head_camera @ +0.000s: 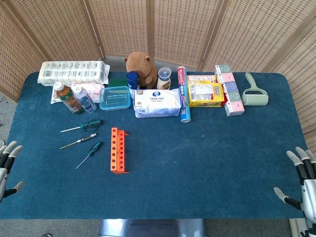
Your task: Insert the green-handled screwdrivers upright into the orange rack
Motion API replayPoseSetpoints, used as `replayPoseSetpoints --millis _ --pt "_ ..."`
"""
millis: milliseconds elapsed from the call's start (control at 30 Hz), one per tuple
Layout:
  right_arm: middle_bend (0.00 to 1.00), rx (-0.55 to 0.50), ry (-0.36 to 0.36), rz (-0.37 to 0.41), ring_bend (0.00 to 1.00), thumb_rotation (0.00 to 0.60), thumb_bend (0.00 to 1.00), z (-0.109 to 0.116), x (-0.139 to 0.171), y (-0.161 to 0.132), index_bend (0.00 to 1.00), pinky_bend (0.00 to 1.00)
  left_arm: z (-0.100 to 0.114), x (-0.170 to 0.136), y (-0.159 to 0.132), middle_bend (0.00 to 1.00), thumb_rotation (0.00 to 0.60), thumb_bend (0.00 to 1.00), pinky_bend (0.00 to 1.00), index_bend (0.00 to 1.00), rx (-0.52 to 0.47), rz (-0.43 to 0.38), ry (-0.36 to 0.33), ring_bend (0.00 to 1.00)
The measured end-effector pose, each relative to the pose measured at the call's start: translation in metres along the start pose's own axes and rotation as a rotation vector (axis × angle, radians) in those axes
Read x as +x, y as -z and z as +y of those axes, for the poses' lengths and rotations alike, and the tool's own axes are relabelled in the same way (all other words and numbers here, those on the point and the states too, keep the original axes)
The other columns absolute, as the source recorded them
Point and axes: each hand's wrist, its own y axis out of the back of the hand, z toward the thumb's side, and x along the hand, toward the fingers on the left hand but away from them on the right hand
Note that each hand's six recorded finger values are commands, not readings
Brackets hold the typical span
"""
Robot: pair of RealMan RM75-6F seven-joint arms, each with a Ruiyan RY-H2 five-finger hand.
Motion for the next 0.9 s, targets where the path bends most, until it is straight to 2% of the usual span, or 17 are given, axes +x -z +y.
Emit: replayPoseSetpoints --millis 367,400,467,500,533,633,733,900 --pt "0.07 0.001 -0.002 0.005 0.02 0.6 0.0 -0.001 0.001 -0.002 0.13 0.0 -0.004 0.002 0.001 0.0 0.6 0.16 0.0 0.0 -0.003 0.0 0.03 0.0" --pt "0.07 0.002 -0.001 0.004 0.02 0.6 0.0 -0.001 0.001 -0.002 0.13 0.0 -0.004 0.003 0.0 0.03 0.6 0.16 0.0 0.0 -0.004 -0.001 0.033 0.02" --pt "0.07 0.0 0.0 0.001 0.02 0.6 0.0 -0.001 0.001 -0.002 0.13 0.0 -0.005 0.006 0.0 0.19 0.6 0.14 0.03 0.0 -0.012 -0.003 0.04 0.13" --pt "0.07 0.001 -0.001 0.0 0.02 0.6 0.0 -0.001 0.001 -0.002 0.13 0.0 -0.006 0.008 0.0 0.34 0.6 0.13 0.13 0.0 -0.015 -0.001 0.044 0.26" --pt "0.07 0.002 -0.002 0.0 0.02 0.6 0.0 -0.001 0.001 -0.002 0.13 0.0 -0.007 0.009 0.001 0.48 0.6 0.13 0.3 0.0 -0.02 0.003 0.049 0.4" --pt "0.07 -0.001 -0.003 0.005 0.02 0.6 0.0 -0.001 0.002 -0.003 0.13 0.0 -0.01 0.019 -0.001 0.72 0.6 0.12 0.74 0.0 -0.046 0.012 0.065 0.7" --pt "0.07 -0.006 -0.003 0.013 0.02 0.6 0.0 0.0 0.004 -0.004 0.13 0.0 -0.015 0.031 -0.007 0.84 0.6 0.12 0.88 0.0 -0.079 0.011 0.078 0.83" --pt "0.07 -0.014 -0.007 0.012 0.02 0.6 0.0 0.0 0.004 -0.002 0.13 0.0 -0.036 0.052 -0.016 0.87 0.6 0.12 0.91 0.0 -0.124 0.018 0.168 0.86"
